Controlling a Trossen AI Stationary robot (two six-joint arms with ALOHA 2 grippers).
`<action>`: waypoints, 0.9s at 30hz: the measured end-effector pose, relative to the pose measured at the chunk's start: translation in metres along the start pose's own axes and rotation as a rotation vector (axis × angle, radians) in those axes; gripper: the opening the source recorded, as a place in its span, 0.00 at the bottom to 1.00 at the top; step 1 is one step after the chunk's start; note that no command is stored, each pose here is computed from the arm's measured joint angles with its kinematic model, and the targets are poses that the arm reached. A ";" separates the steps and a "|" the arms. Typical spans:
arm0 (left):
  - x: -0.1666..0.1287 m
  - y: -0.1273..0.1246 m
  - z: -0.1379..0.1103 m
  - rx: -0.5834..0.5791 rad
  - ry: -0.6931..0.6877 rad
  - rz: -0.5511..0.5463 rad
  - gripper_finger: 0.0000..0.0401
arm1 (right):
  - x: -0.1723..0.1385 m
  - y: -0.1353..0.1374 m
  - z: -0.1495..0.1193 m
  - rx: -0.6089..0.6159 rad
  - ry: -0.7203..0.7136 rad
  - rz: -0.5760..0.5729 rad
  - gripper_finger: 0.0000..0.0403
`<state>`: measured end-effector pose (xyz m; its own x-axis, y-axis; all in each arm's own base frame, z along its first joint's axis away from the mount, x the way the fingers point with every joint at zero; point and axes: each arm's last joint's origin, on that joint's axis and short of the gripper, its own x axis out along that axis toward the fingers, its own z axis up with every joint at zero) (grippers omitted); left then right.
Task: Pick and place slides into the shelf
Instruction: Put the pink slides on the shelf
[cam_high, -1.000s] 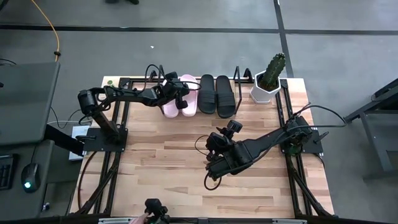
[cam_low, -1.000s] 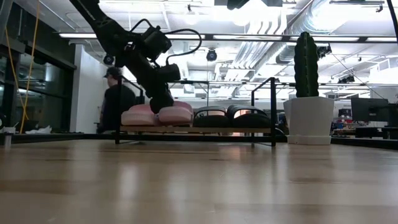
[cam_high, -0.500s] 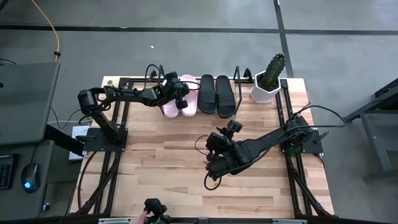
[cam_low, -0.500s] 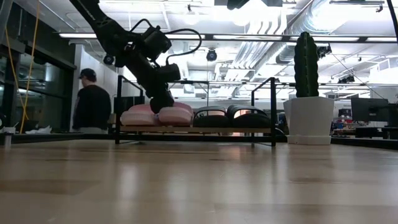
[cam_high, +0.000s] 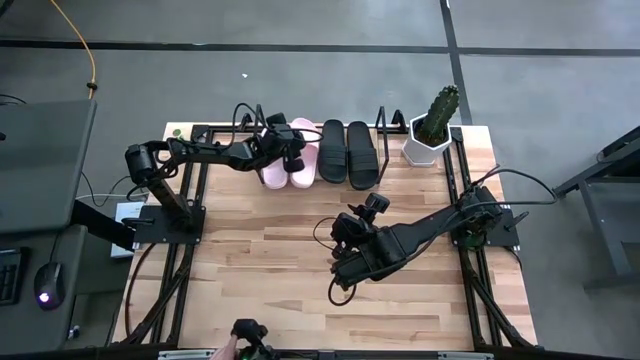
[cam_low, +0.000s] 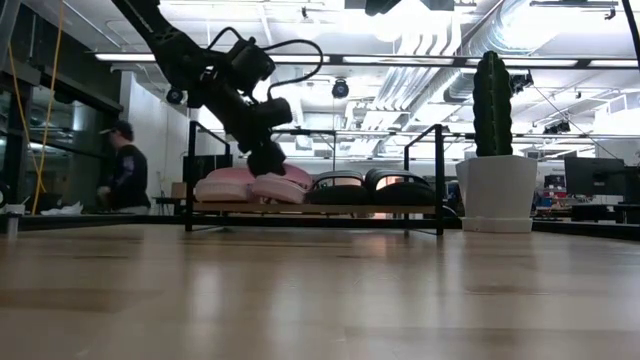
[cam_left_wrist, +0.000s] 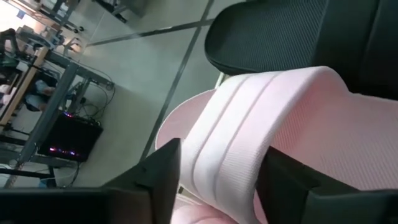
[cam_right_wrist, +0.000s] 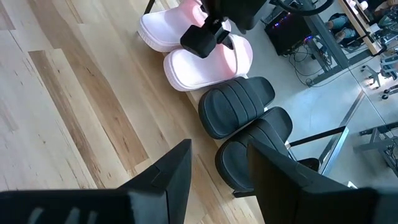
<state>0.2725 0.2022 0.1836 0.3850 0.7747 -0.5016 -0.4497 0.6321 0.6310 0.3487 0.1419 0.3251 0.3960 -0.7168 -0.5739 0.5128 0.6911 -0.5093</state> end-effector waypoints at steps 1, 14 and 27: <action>0.000 0.000 0.000 -0.003 -0.004 0.003 0.46 | 0.000 0.000 0.000 0.000 0.000 0.000 0.36; 0.000 0.002 0.003 -0.040 -0.023 0.019 0.66 | 0.000 0.000 0.000 0.000 0.000 0.000 0.36; 0.000 0.000 -0.004 0.013 0.072 0.048 0.74 | 0.000 0.000 0.000 -0.001 -0.002 -0.002 0.36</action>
<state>0.2691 0.2017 0.1811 0.3045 0.8034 -0.5117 -0.4557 0.5946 0.6624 0.3487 0.1418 0.3251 0.3963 -0.7184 -0.5717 0.5133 0.6897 -0.5108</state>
